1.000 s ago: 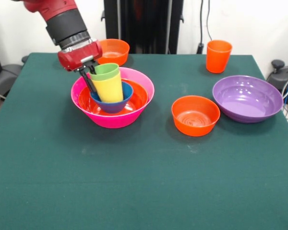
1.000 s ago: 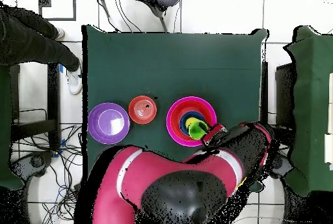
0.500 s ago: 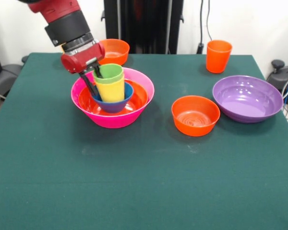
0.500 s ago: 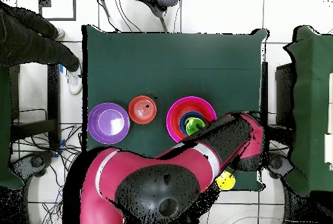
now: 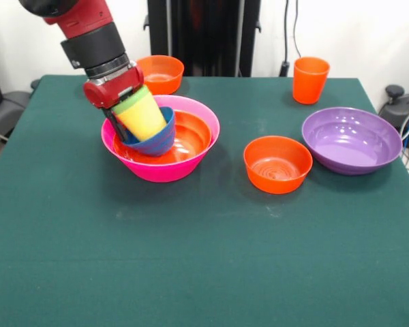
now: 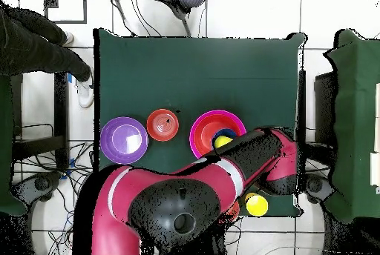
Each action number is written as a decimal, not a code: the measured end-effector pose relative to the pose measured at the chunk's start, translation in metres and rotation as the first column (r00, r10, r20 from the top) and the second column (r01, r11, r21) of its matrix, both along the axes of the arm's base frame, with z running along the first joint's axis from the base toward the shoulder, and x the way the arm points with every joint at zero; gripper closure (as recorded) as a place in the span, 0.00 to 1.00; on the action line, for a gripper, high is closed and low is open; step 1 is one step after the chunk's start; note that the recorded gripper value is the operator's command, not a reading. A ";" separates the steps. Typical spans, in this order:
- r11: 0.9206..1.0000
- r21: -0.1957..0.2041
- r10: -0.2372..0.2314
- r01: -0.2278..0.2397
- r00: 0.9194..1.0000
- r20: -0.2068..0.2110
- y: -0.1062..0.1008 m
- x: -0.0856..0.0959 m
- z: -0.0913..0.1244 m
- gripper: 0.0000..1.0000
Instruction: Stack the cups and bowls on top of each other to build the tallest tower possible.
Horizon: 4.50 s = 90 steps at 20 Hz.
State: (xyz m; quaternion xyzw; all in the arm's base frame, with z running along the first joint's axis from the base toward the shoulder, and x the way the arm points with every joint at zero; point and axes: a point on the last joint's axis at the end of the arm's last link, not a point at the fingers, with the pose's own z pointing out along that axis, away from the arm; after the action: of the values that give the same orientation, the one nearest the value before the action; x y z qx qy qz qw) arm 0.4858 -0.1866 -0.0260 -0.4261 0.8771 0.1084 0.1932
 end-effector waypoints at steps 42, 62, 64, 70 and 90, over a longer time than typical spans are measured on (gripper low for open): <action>0.994 -0.092 0.072 -0.066 0.996 0.057 0.033 0.016 0.084 0.00; 0.988 -0.108 0.114 -0.111 0.993 0.029 0.019 0.011 0.105 0.00; 0.988 -0.106 0.118 -0.115 0.993 0.025 0.014 0.009 0.111 0.00; 0.989 -0.104 0.112 -0.109 0.993 0.023 -0.007 0.003 0.129 0.00; 0.992 -0.107 0.074 -0.070 0.997 0.035 -0.041 -0.007 0.149 0.00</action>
State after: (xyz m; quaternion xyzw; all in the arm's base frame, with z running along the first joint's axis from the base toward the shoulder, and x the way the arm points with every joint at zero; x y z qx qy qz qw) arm 0.4789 -0.2277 0.1228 -0.4690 0.8619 0.0603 0.1831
